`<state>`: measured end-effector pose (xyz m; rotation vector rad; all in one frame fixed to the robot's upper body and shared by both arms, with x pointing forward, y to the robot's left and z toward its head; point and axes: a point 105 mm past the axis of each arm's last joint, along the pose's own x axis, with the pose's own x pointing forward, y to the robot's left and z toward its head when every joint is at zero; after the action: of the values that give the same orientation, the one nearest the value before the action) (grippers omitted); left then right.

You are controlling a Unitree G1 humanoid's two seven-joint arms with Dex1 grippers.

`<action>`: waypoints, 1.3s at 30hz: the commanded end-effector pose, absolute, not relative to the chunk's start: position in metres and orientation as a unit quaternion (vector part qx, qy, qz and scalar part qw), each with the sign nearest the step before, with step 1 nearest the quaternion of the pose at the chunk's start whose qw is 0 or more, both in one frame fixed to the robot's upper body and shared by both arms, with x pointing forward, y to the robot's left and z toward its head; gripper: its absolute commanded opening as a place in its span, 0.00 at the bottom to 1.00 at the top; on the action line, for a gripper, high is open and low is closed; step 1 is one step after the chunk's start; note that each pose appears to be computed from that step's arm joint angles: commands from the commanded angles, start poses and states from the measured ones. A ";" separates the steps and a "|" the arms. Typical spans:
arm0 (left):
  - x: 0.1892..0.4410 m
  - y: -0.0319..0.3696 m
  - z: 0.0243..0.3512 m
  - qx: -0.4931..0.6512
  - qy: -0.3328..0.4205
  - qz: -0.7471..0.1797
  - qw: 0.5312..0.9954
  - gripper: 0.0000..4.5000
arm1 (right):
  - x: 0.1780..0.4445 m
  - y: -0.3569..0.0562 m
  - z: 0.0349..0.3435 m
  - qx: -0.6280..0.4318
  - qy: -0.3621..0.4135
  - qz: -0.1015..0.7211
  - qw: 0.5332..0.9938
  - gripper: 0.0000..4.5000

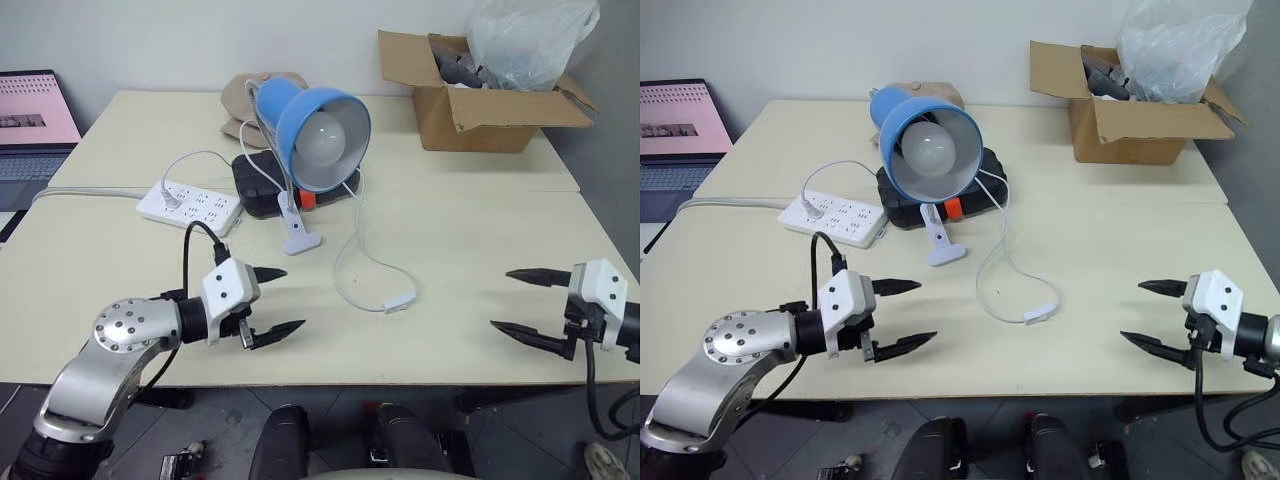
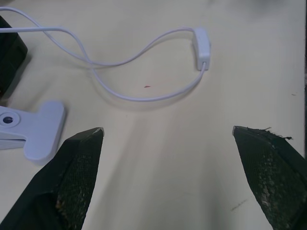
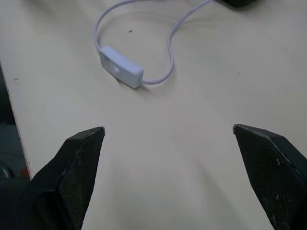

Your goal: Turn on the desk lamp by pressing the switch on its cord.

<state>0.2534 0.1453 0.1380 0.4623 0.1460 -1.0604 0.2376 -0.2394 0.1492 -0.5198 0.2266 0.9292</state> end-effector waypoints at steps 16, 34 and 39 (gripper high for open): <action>0.274 0.127 0.151 0.234 -0.024 -0.457 0.858 1.00 | 0.237 -0.229 0.154 -0.249 0.083 0.441 0.859 1.00; 0.284 0.044 0.121 0.221 -0.020 -0.559 0.799 1.00 | 0.223 -0.214 0.158 -0.235 0.116 0.425 0.866 1.00; 0.275 0.021 0.108 0.191 0.015 -0.603 0.775 1.00 | 0.216 -0.215 0.156 -0.221 0.156 0.405 0.873 1.00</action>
<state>0.2784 0.0273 0.1034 0.4116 0.0429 -1.2662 0.2187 -0.2150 0.1467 -0.4499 0.3338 0.8629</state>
